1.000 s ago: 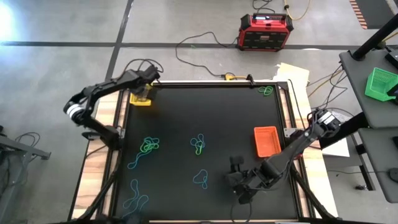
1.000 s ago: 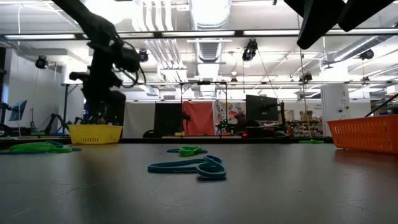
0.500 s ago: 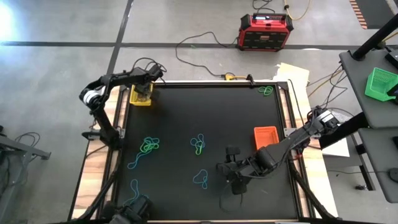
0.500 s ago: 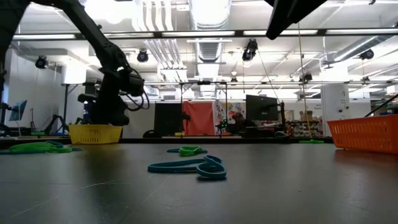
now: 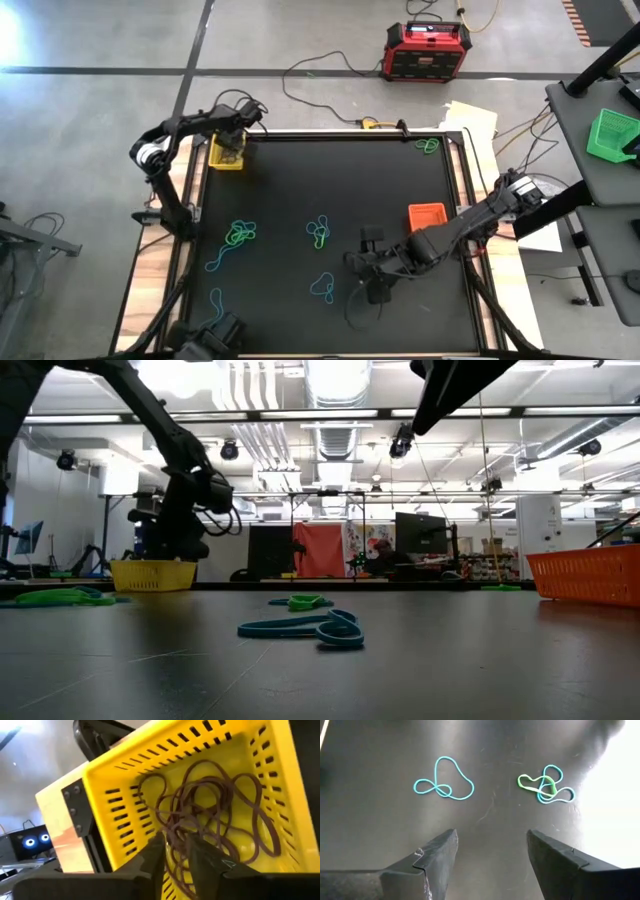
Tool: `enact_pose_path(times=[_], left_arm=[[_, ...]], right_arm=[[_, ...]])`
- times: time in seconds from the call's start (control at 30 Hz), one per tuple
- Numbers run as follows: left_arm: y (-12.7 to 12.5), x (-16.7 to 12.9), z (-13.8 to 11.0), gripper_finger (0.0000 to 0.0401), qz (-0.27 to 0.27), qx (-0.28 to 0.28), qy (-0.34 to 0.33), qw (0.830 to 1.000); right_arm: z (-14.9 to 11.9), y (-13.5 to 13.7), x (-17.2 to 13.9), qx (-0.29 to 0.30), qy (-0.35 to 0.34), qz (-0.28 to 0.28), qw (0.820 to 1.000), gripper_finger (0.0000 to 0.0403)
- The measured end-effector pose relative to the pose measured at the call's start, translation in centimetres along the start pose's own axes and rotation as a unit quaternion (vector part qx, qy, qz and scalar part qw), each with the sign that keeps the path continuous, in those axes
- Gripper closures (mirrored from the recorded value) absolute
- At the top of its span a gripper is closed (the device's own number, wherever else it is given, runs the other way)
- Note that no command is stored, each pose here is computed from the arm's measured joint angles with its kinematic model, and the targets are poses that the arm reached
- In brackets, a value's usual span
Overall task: Sort rubber bands into baskets
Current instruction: Put the purple rubber band into the yellow bin, then put the blue rubber band into the orange bin
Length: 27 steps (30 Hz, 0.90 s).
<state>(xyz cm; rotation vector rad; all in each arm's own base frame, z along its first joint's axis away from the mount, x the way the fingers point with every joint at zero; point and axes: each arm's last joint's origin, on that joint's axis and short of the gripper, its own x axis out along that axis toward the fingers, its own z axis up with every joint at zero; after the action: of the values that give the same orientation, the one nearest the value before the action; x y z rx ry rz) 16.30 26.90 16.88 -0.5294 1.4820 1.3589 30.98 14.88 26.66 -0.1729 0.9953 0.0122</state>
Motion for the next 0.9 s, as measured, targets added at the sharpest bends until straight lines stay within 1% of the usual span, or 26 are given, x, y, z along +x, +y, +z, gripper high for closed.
enact_pose_path(times=[0.17,0.27,0.43,0.53,0.63,0.73,0.83,0.9], left_arm=[[0.7,-1.6,-0.3,0.0291,-0.005,-0.004,-0.021,1.000],[1.0,-3.4,-0.9,0.0267,-0.016,0.011,-0.040,0.999],[2.0,-8.4,-2.4,0.0245,-0.061,0.029,-0.075,0.995],[2.1,-11.8,-4.1,0.0243,-0.107,0.039,-0.124,0.986],[1.3,-15.0,-6.7,0.0245,-0.162,0.066,-0.173,0.969],[-0.1,-17.4,-10.1,0.0247,-0.200,0.114,-0.218,0.948],[-1.9,-19.1,-13.7,0.0248,-0.248,0.157,-0.260,0.920],[-3.3,-19.8,-16.2,0.0248,-0.289,0.177,-0.289,0.895]], right_arm=[[0.0,-0.3,0.1,-0.016,0.002,-0.002,1.000,0.0157],[0.1,-0.5,0.2,-0.021,0.002,-0.005,1.000,0.0152],[0.9,-1.6,0.5,-0.009,-0.023,-0.009,1.000,0.0156],[1.4,-2.1,0.7,-0.033,-0.042,-0.010,0.998,0.0161],[1.2,-2.2,1.5,-0.065,-0.053,0.003,0.996,0.0165],[0.7,-2.3,2.8,-0.070,-0.080,0.033,0.994,0.0168],[0.1,-2.4,4.4,-0.058,-0.125,0.039,0.990,0.0167],[-0.8,-2.4,5.5,-0.050,-0.145,0.040,0.987,0.0168]])
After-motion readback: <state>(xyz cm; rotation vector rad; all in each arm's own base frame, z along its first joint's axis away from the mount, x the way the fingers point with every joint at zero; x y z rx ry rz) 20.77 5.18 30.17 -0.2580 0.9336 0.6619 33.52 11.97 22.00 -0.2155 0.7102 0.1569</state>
